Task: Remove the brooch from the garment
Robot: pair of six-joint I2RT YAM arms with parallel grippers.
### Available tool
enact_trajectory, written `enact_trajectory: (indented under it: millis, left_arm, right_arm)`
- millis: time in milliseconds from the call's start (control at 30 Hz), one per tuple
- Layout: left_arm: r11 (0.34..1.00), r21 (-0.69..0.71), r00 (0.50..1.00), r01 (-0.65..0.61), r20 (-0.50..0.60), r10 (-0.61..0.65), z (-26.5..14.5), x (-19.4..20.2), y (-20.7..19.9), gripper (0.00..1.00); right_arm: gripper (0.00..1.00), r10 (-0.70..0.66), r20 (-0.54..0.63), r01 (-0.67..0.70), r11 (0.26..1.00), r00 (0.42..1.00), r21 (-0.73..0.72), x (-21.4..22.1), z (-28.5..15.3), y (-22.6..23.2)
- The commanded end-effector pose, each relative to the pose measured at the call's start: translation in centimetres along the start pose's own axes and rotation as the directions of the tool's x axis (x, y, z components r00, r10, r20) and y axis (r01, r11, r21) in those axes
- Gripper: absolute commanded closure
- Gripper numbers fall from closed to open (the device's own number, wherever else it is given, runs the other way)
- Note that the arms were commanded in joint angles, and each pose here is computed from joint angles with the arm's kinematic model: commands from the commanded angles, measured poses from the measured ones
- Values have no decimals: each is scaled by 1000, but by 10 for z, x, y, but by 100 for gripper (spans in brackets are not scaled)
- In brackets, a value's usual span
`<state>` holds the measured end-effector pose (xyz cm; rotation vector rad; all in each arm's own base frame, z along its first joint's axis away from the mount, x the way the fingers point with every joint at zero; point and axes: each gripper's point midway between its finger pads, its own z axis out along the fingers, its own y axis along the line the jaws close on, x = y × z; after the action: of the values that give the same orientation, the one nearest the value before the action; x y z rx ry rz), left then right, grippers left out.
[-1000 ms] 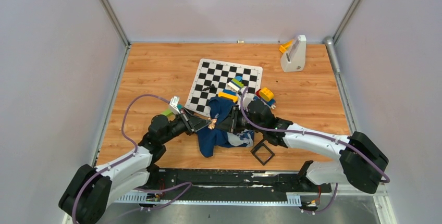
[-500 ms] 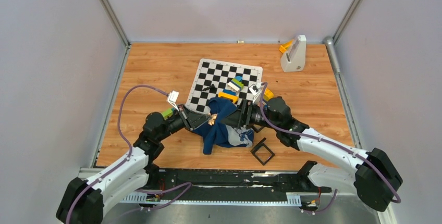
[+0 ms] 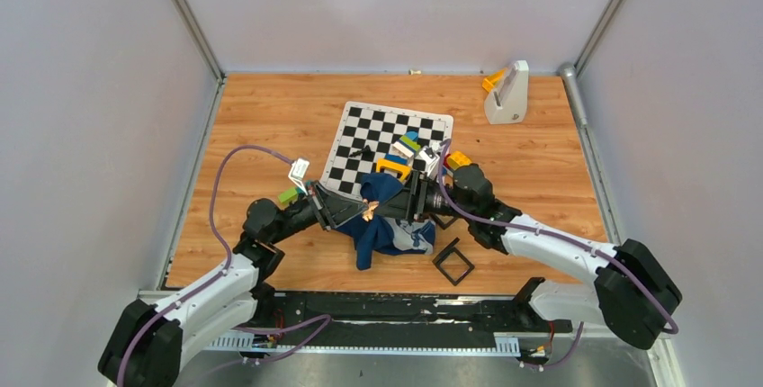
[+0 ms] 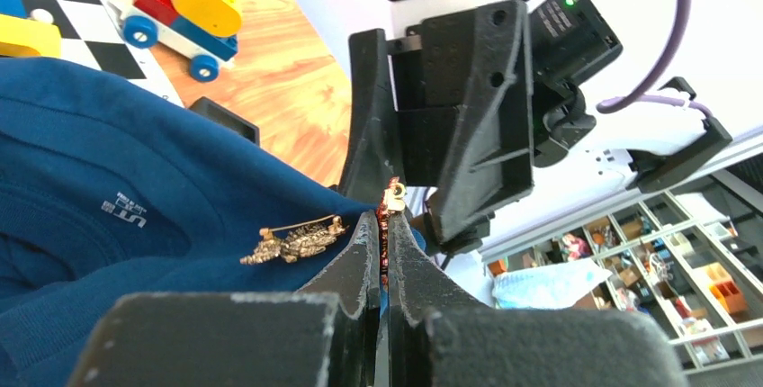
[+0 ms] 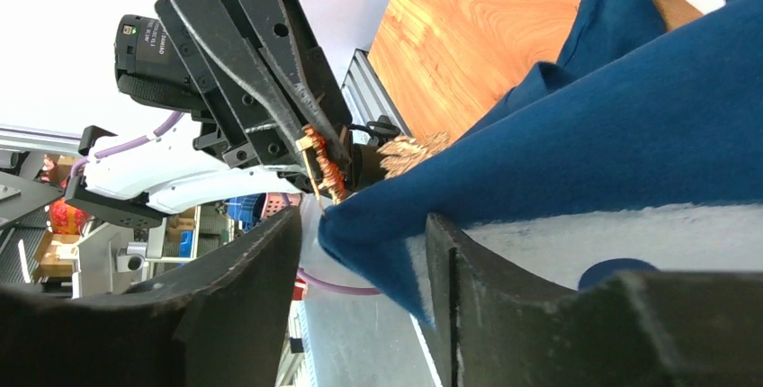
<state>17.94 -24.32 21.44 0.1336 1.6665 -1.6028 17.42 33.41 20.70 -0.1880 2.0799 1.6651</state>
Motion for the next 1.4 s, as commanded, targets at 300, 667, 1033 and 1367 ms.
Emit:
enact_trajectory:
  millis: [300, 667, 1033, 1367]
  left_arm:
    - [991, 102, 993, -90, -66, 97, 3, -6, -34, 100]
    - [988, 113, 992, -103, -68, 111, 4, -9, -39, 100]
    - [988, 111, 991, -108, -67, 116, 3, -9, -39, 88]
    - [988, 133, 995, -85, -49, 92, -4, -3, -38, 63]
  right_arm:
    - [60, -118, 21, 120, 977, 993, -175, -20, 1, 45]
    - [67, -116, -72, 101, 978, 991, -183, -7, 9, 38]
    - [100, -110, -36, 104, 984, 993, -148, -11, 4, 36]
    - [100, -96, 16, 97, 987, 995, -129, -17, -5, 41]
